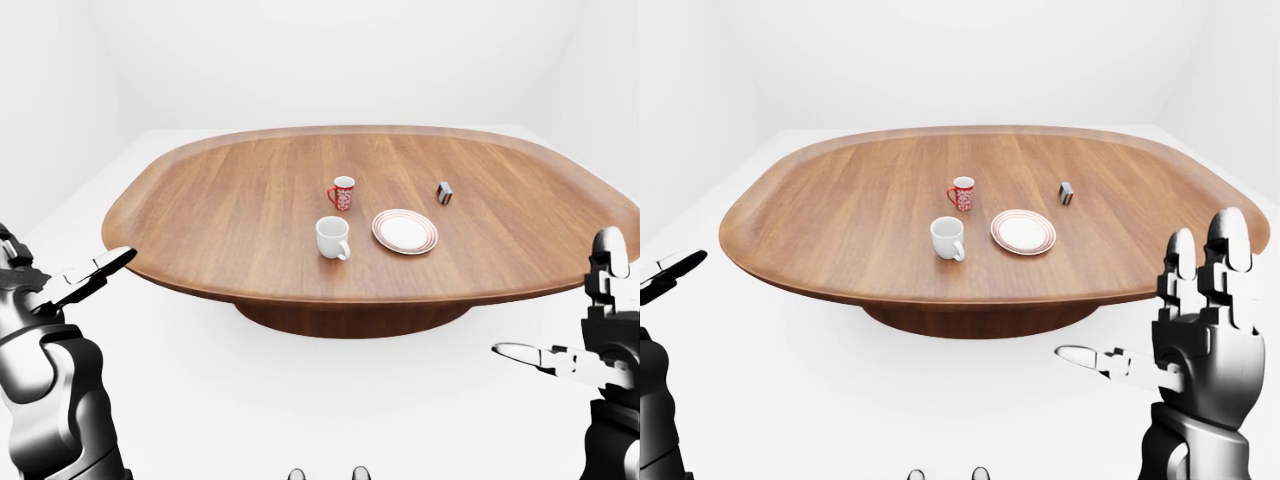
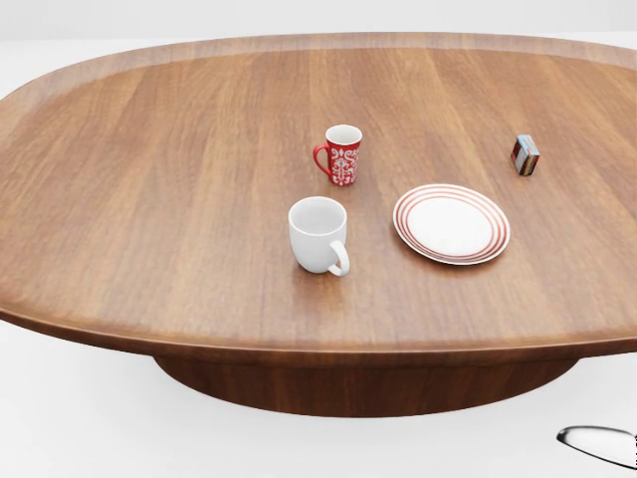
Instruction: Put the white mug on the plate.
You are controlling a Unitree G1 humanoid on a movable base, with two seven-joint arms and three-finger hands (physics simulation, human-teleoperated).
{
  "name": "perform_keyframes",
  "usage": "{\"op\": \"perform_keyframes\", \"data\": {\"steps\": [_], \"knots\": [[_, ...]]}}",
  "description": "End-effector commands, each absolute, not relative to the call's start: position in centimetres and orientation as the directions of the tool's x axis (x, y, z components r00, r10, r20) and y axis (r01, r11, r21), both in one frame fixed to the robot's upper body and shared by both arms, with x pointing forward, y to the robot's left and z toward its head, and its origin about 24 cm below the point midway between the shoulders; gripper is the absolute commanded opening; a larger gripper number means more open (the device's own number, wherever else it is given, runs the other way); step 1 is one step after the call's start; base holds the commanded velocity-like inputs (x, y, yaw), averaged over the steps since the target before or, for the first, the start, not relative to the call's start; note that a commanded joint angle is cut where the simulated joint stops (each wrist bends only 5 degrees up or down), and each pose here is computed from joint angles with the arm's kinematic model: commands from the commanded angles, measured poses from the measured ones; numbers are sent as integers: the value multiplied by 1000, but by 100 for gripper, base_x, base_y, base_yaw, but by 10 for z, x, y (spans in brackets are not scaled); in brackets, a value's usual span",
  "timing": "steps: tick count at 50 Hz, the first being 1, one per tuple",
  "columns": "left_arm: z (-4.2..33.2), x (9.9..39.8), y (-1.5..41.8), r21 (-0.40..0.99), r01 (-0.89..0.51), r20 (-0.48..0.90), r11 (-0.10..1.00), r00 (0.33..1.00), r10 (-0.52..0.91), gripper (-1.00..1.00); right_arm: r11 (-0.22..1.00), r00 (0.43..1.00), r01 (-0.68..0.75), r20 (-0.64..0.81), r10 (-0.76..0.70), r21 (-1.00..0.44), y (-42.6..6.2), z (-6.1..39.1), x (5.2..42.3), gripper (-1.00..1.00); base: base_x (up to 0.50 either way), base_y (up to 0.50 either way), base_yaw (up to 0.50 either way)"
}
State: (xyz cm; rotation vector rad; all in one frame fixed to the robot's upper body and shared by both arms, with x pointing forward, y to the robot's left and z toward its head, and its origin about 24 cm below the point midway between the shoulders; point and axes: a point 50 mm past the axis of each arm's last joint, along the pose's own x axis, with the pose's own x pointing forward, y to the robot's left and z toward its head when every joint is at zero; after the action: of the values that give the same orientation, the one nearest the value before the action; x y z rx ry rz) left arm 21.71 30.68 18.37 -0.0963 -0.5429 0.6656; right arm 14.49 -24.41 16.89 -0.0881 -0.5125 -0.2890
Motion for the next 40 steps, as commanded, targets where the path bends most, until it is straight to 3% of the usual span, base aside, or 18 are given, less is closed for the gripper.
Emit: {"op": "perform_keyframes", "data": {"steps": [1, 8, 14, 18, 21, 40], "knots": [[183, 217, 307, -251, -563, 445, 787, 655, 610, 100, 960, 835, 280, 500, -231, -24, -241, 170, 146, 100, 0, 0, 0], [184, 216, 308, -256, -564, 450, 785, 649, 613, 100, 961, 856, 276, 460, -235, -22, -242, 161, 149, 100, 23, 0, 0], [180, 219, 308, -249, -567, 435, 786, 659, 613, 100, 959, 837, 281, 497, -230, -28, -241, 170, 146, 100, 30, 0, 0], [181, 218, 307, -249, -566, 437, 786, 658, 613, 100, 961, 865, 278, 439, -244, -14, -244, 156, 150, 100, 30, 0, 0], [182, 218, 307, -251, -566, 441, 785, 656, 613, 100, 959, 839, 281, 492, -232, -27, -242, 169, 147, 100, 30, 0, 0], [181, 218, 307, -249, -567, 437, 785, 658, 614, 100, 962, 843, 273, 489, -224, -30, -241, 168, 147, 100, 30, 0, 0]]}}
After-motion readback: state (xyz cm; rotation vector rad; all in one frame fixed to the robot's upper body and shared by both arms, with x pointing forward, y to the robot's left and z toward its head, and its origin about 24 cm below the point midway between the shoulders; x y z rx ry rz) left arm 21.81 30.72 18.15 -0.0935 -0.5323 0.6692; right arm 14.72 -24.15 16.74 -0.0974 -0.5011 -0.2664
